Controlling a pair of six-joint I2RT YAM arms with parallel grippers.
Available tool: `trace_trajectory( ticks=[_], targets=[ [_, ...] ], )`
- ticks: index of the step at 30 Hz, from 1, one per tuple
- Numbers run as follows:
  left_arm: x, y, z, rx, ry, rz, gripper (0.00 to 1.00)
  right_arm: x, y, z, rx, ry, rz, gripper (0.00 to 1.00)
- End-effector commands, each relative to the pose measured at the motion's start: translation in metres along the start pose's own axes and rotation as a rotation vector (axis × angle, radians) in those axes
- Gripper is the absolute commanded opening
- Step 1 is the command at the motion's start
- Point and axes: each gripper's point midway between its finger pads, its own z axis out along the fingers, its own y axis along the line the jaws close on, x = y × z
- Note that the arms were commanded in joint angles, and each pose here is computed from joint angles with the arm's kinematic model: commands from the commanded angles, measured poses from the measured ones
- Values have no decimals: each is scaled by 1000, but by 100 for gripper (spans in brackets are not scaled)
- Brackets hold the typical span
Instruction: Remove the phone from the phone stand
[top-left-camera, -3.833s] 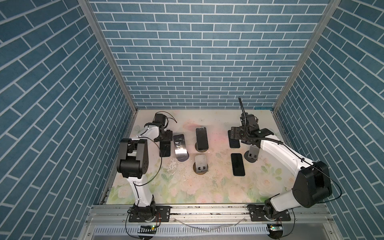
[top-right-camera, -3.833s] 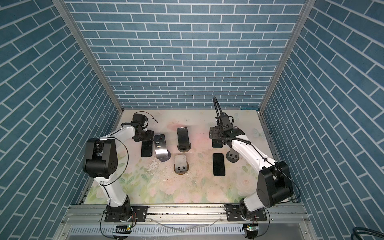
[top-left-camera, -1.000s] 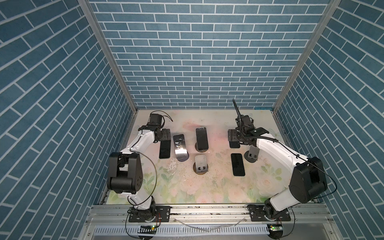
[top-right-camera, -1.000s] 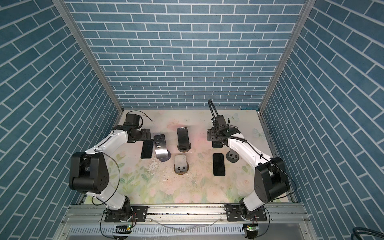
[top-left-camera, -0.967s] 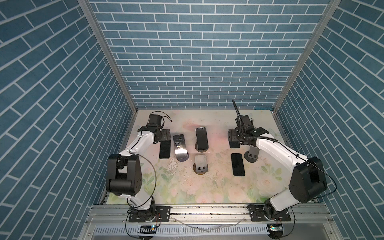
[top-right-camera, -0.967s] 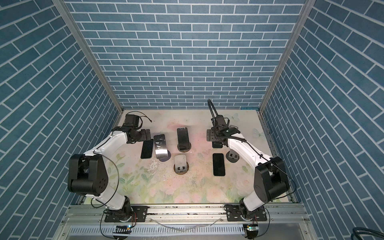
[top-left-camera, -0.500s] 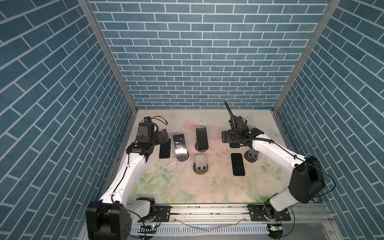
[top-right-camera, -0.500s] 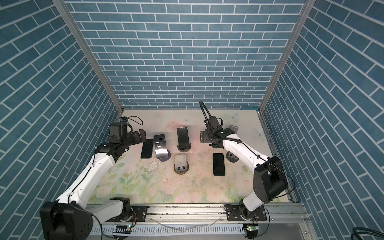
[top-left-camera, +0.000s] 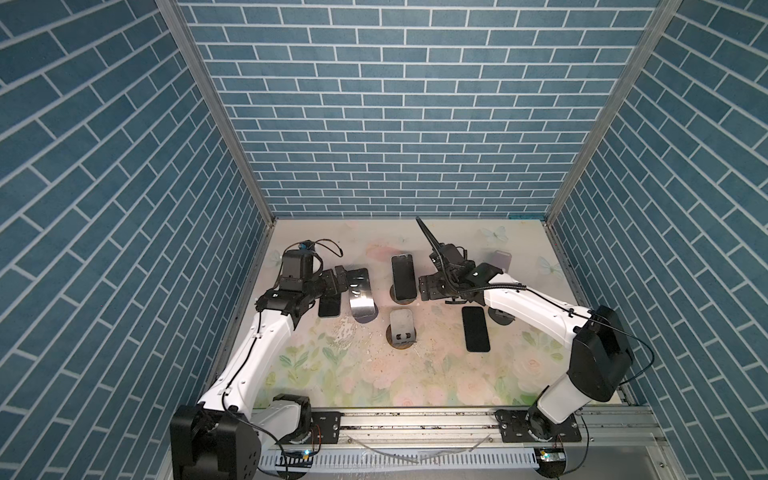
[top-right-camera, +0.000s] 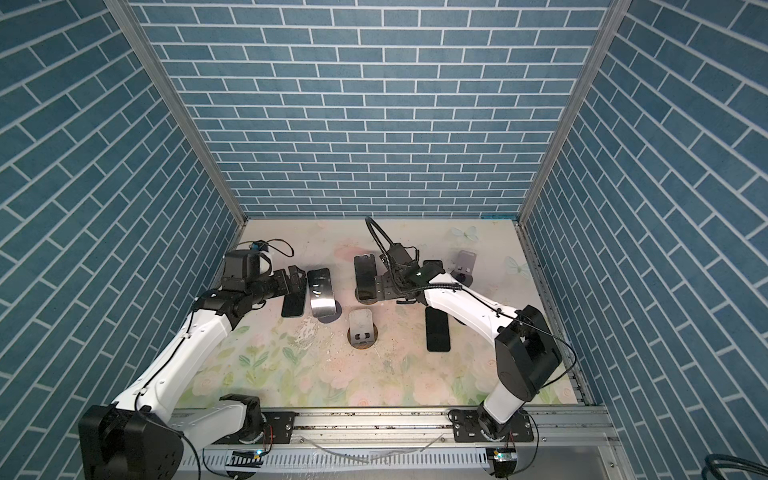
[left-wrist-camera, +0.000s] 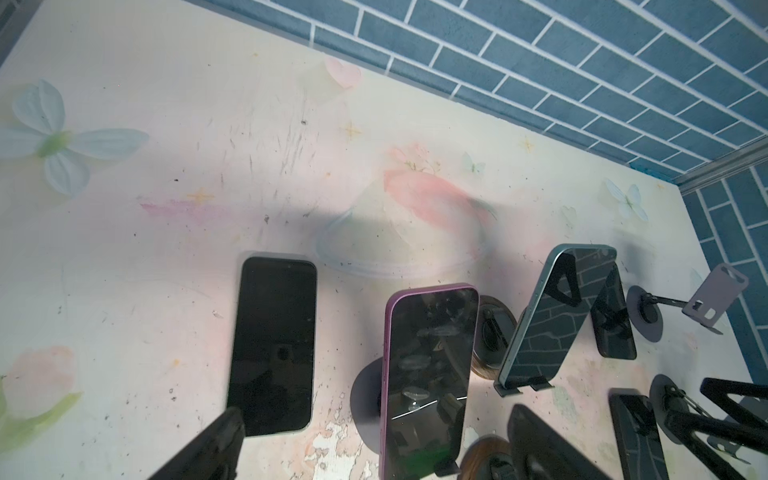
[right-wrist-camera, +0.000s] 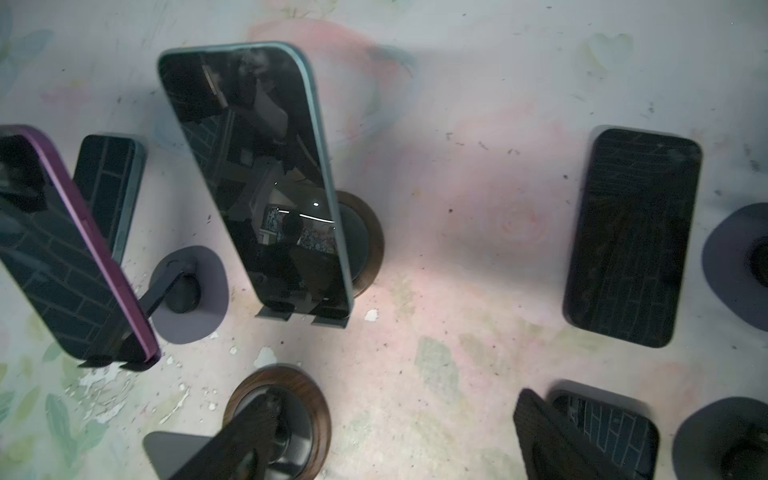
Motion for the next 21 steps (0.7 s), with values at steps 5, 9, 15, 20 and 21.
trace_trajectory(
  ticks=[5, 9, 15, 20, 21],
  targets=[
    [11, 9, -7, -51, -9, -43, 100, 9, 48, -6, -92, 30, -18, 94],
    [17, 8, -5, -32, 4, -72, 100, 21, 66, -3, -114, 70, -49, 94],
    [24, 13, -3, -50, 19, -79, 100, 34, 89, 5, -120, 131, -97, 94],
    [23, 12, -4, -45, 13, -75, 100, 44, 96, 13, -85, 179, -111, 94],
    [23, 12, -4, -44, 11, -76, 100, 46, 95, 14, -70, 186, -112, 94]
  ],
)
